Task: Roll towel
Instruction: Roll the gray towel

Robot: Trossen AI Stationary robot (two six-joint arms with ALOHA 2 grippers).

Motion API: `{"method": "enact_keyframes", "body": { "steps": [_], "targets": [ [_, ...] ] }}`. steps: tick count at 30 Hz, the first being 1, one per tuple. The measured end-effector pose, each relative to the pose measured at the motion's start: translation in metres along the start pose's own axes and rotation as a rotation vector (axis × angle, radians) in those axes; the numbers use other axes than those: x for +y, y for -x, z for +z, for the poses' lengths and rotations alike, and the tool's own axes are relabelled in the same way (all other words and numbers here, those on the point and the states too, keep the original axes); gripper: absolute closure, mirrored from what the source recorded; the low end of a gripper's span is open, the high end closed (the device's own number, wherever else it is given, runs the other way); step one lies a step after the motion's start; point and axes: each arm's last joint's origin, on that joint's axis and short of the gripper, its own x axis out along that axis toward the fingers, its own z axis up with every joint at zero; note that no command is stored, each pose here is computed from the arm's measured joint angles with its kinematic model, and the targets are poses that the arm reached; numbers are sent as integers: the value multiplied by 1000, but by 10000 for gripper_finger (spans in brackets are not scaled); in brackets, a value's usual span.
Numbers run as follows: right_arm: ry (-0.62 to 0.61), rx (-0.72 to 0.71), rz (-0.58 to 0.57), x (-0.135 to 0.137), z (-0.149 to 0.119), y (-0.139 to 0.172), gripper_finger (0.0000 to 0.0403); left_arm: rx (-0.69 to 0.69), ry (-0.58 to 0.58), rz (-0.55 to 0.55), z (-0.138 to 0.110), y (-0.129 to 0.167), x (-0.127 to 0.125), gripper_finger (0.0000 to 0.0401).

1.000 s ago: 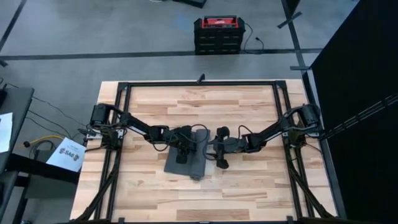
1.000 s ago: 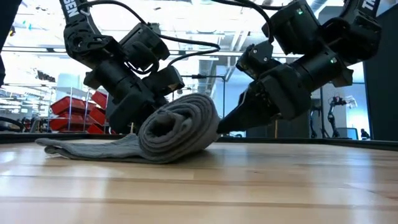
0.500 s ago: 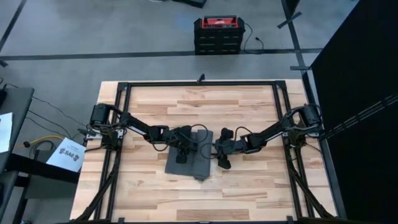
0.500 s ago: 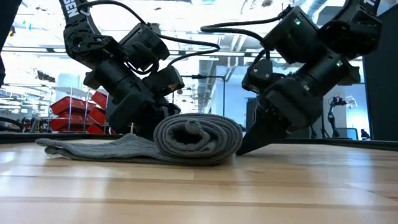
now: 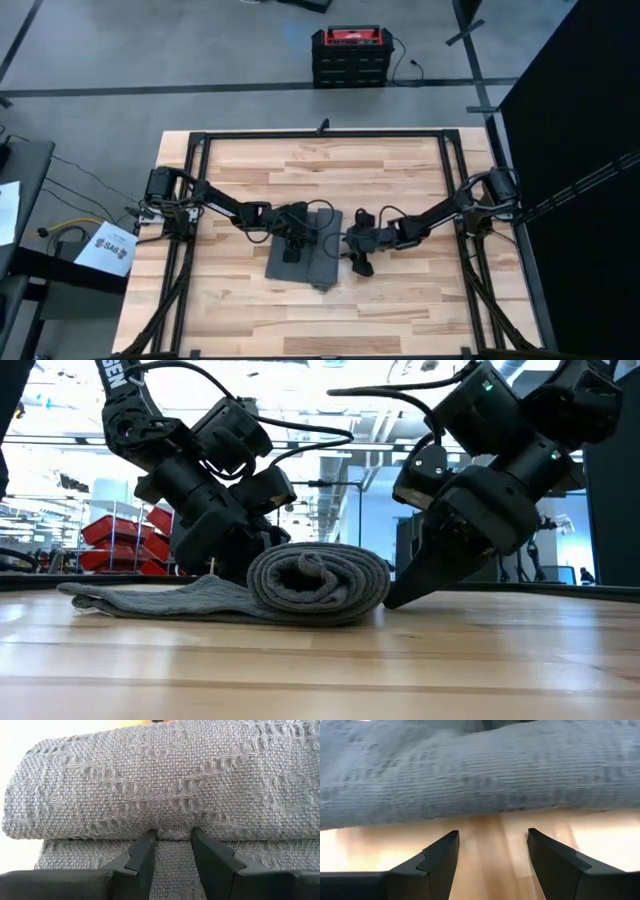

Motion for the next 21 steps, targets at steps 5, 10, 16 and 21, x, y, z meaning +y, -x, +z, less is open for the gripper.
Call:
{"method": "enact_keyframes", "body": {
  "steps": [5,10,16,21],
  "targets": [
    [41,-27,-8,2,-1,-9,182,-4,-2,0,0,0,0,283],
    [48,-44,-43,3,4,-21,182,-5,3,1,0,0,0,283],
    [112,-55,-63,6,15,-22,182,-12,7,2,3,0,0,283],
    [158,-52,-70,9,28,-18,182,-30,1,5,9,4,-1,283]
  ]
}}
